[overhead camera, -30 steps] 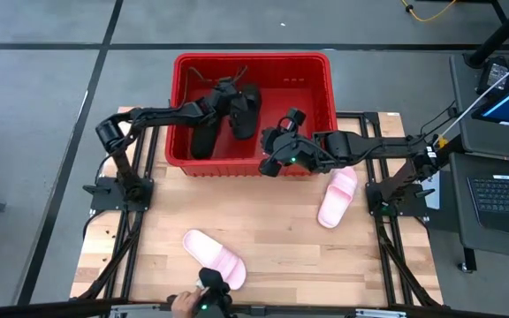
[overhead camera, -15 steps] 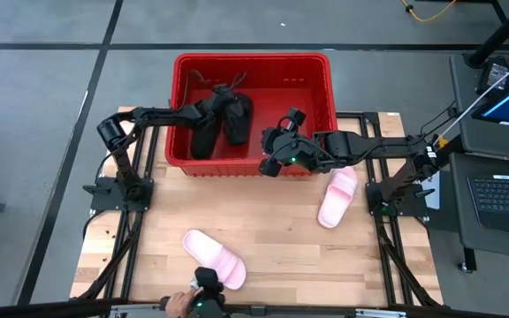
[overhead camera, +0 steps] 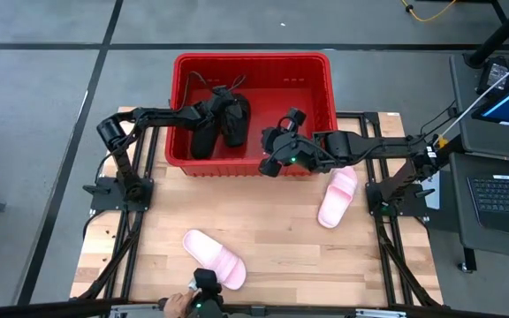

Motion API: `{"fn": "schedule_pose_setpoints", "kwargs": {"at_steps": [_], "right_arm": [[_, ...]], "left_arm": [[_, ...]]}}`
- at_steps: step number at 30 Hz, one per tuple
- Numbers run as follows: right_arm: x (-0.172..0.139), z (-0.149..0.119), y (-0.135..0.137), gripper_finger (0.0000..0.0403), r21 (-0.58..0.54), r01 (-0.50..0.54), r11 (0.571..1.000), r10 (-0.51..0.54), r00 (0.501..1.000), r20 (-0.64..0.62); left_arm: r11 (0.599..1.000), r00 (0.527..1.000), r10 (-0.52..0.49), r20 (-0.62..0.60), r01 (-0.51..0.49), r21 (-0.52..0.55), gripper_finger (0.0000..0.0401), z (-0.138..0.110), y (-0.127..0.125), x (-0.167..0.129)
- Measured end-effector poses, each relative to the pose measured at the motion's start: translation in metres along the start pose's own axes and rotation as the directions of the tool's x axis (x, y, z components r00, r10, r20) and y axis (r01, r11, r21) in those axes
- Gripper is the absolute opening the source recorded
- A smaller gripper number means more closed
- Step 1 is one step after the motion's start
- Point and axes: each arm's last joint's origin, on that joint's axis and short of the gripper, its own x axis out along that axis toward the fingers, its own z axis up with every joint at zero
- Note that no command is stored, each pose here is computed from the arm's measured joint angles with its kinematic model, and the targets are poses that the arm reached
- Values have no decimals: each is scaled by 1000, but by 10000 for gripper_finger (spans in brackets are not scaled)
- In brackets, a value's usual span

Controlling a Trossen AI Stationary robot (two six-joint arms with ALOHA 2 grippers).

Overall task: Pick and place slides into bin
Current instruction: Put the black slide into the red container

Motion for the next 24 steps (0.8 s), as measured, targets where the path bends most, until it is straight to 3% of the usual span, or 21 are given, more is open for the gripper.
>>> {"fn": "schedule_pose_setpoints", "kwargs": {"at_steps": [24], "right_arm": [[0,0,0,3,-10,-1,1000,1,1000,-2]], "left_arm": [[998,997,-55,-60,54,-23,5,-6,-5,-1]]}}
